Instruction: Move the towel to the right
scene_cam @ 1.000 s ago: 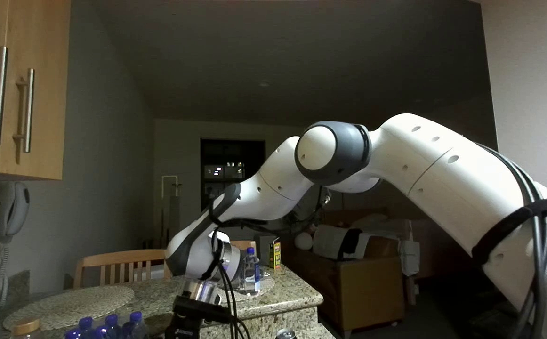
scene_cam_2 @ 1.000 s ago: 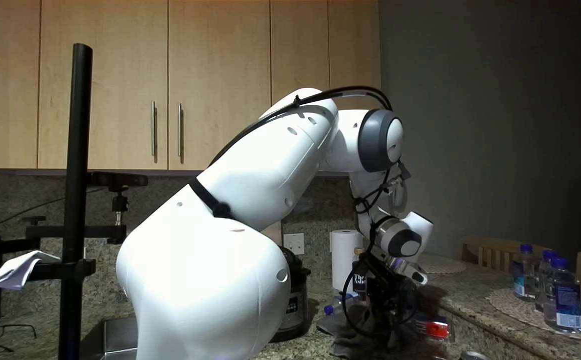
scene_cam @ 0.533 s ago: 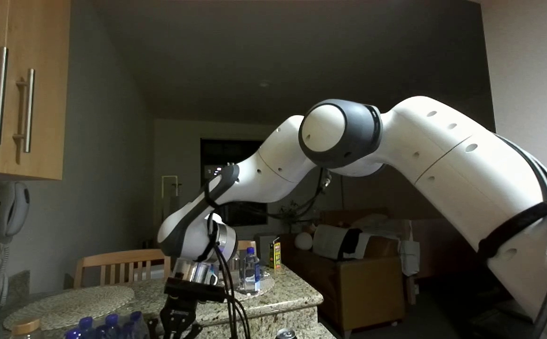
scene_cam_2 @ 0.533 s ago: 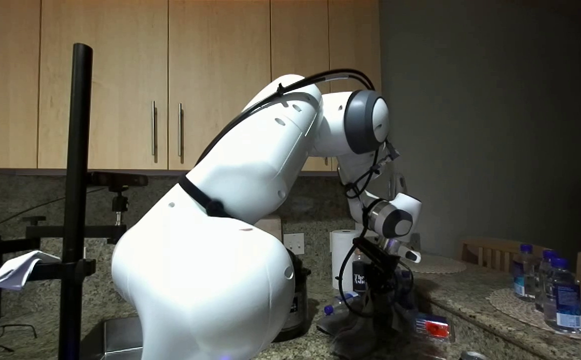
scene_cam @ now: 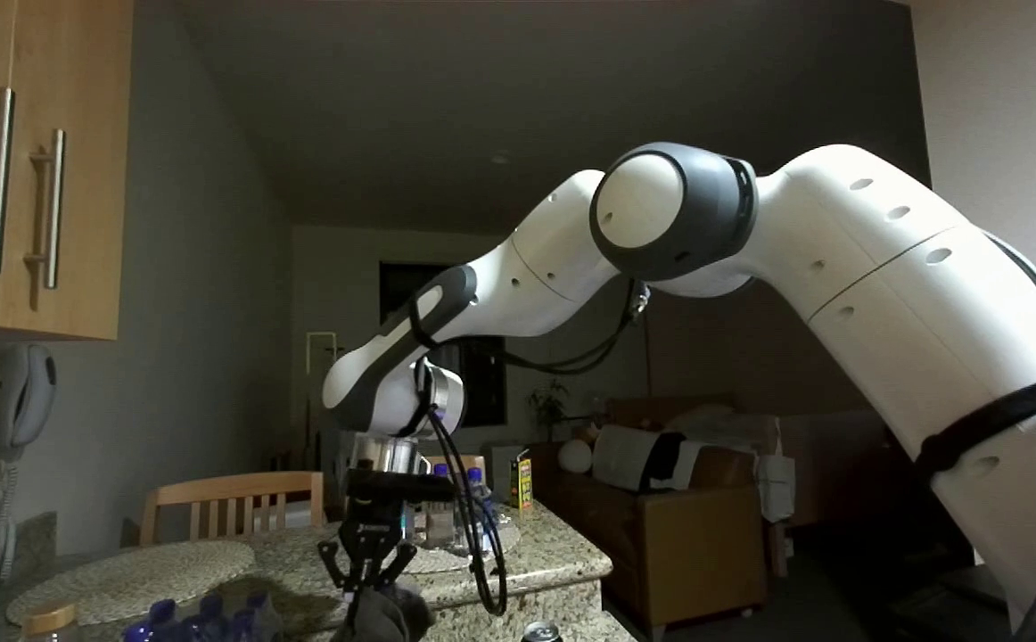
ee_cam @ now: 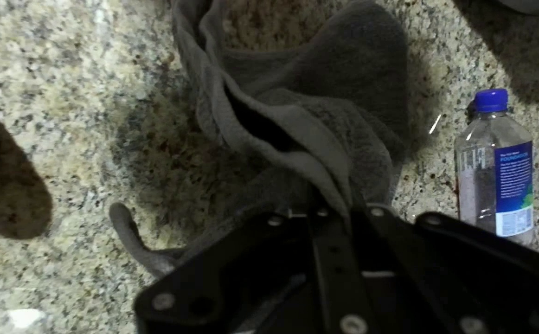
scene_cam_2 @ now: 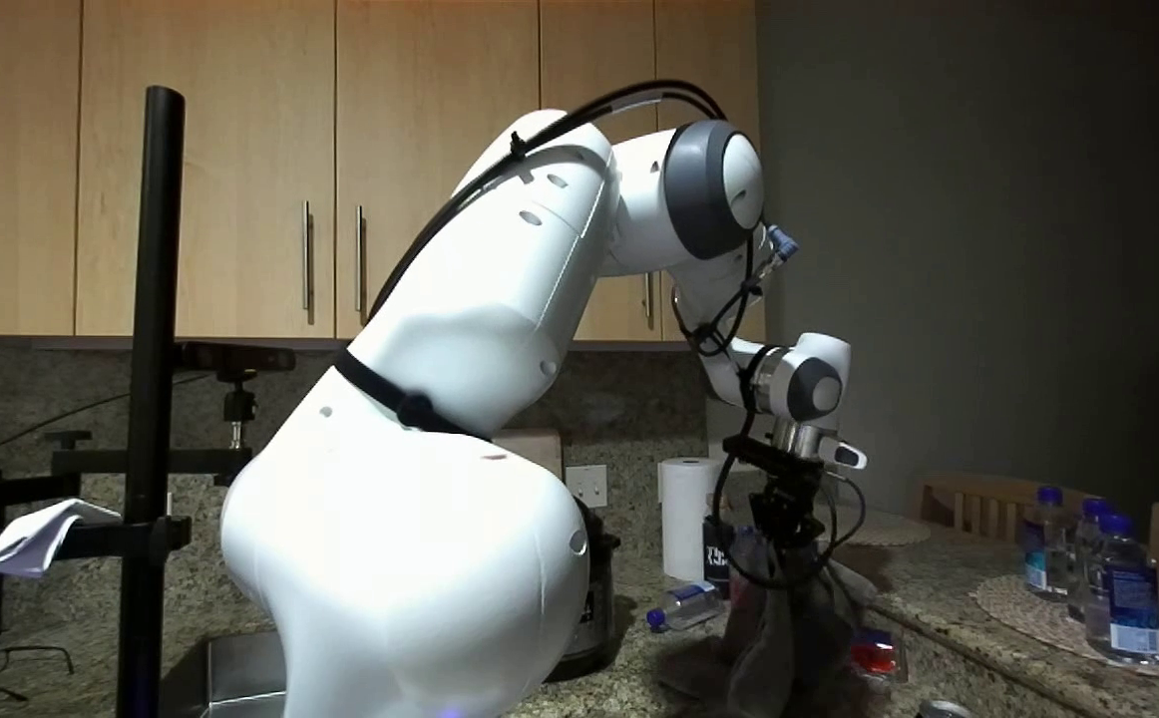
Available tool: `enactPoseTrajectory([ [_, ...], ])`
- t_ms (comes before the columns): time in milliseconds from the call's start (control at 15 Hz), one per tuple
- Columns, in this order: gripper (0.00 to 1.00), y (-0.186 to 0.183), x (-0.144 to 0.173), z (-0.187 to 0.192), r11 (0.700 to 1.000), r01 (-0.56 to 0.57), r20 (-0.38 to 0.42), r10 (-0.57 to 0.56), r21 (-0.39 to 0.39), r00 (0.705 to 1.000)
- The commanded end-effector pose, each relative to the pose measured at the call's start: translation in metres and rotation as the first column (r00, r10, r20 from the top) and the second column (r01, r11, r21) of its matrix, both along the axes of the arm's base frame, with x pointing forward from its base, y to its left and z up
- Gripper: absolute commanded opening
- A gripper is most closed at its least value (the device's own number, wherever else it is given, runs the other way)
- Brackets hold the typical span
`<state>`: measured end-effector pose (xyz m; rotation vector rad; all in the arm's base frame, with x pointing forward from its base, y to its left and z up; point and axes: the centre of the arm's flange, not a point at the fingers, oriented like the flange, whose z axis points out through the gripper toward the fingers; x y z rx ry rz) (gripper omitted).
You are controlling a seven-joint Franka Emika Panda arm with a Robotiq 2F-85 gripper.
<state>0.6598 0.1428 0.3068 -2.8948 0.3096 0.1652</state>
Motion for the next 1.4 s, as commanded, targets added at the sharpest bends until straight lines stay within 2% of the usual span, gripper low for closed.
enactPoseTrajectory([
  [0, 0.09, -0.044, 0.009, 0.028, 0.998, -0.042, -0.04, 0.04, -0.049, 0.998],
  [200, 0.08, -0.083, 0.016, 0.033, 0.993, -0.089, -0.094, 0.082, -0.071, 0.992],
  [600, 0.08, -0.149, 0.006, 0.024, 0.983, -0.177, -0.229, 0.162, -0.046, 0.96],
  [733, 0.08, -0.158, 0.001, 0.023, 0.978, -0.206, -0.26, 0.189, -0.036, 0.947],
  [1333, 0.07, -0.179, -0.002, 0.041, 0.954, -0.292, -0.269, 0.265, -0.066, 0.926],
])
